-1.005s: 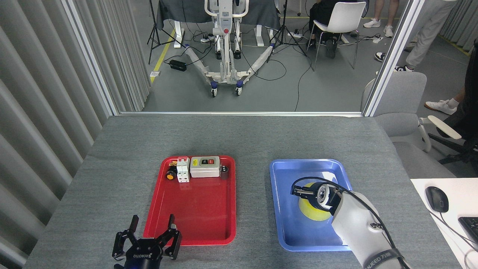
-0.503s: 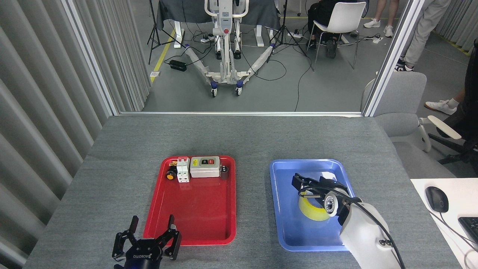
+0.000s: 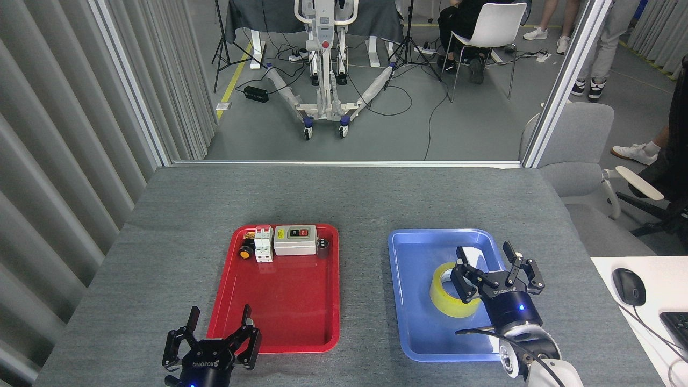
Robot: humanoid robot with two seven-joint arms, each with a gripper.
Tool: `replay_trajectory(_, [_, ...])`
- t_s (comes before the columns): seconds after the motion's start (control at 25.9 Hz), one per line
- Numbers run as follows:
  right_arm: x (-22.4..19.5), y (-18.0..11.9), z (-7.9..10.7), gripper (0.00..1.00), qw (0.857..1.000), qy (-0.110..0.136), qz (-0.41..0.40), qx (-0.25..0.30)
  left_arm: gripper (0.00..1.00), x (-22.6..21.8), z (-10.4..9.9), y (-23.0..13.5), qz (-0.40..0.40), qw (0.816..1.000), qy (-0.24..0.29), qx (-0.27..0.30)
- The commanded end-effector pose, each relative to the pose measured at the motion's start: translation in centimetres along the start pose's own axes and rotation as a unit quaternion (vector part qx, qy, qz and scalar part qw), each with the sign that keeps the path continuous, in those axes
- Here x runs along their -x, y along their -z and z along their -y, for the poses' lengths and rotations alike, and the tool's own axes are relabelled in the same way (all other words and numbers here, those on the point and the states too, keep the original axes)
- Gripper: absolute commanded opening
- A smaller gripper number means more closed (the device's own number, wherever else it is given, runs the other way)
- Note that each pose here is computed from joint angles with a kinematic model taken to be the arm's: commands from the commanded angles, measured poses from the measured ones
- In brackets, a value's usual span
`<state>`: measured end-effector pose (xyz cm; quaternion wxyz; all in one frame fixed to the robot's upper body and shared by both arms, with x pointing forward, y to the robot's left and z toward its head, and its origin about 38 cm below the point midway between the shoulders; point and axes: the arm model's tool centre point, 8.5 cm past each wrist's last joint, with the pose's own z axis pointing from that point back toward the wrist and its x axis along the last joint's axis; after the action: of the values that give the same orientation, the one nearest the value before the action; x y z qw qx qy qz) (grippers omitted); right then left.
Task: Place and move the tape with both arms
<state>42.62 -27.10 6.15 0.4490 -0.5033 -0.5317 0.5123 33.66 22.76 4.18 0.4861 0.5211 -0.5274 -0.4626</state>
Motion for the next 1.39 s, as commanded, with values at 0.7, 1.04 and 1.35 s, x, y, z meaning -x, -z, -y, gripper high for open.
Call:
replay_trajectory(0.7, [0.8,-11.4,-1.8,1.00,0.998,-0.005,-0.058,-0.031,1.00,0.1,0.6,0.4,-0.001,1.000,0.001,0.009])
replay_trajectory(1.04, [0.8,-11.8,-2.0,1.00,0.998,-0.004,-0.060,-0.031,1.00,0.0,-0.6,0.9,0.001,1.000,-0.018,-0.003])
replay_trajectory(1.35, [0.7,-11.8,-2.0,1.00,0.998,-0.003,-0.059,-0.032,1.00,-0.2,-0.8,1.1,0.009,0.999,-0.038,-0.007])
